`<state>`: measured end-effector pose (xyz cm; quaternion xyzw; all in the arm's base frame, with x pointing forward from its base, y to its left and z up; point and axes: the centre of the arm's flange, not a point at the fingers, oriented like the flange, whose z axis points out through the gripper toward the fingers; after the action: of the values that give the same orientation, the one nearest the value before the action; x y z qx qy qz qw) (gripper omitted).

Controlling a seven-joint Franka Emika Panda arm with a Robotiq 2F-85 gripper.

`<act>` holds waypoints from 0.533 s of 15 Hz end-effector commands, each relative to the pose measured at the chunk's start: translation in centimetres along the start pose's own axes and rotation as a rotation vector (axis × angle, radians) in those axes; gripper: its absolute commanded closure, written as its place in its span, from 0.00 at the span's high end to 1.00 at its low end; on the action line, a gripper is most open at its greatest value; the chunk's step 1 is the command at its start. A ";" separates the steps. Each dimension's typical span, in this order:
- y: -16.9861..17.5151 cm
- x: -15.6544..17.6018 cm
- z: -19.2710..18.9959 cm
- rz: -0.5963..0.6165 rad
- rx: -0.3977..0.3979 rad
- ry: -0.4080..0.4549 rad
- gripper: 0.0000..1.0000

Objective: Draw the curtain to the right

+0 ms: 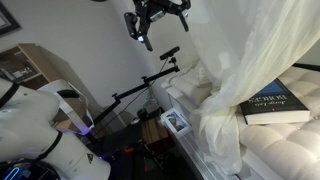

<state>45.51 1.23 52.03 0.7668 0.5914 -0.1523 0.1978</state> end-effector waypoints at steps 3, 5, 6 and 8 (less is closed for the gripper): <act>-3.7 0.8 -2.5 -0.204 -0.089 0.209 1.00; -4.4 0.3 -3.1 -0.280 -0.091 0.286 1.00; -4.5 -0.2 -3.5 -0.314 -0.094 0.328 1.00; -4.6 -1.1 -4.0 -0.372 -0.102 0.418 1.00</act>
<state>42.19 4.35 54.32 0.6796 0.7239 -0.0425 0.1112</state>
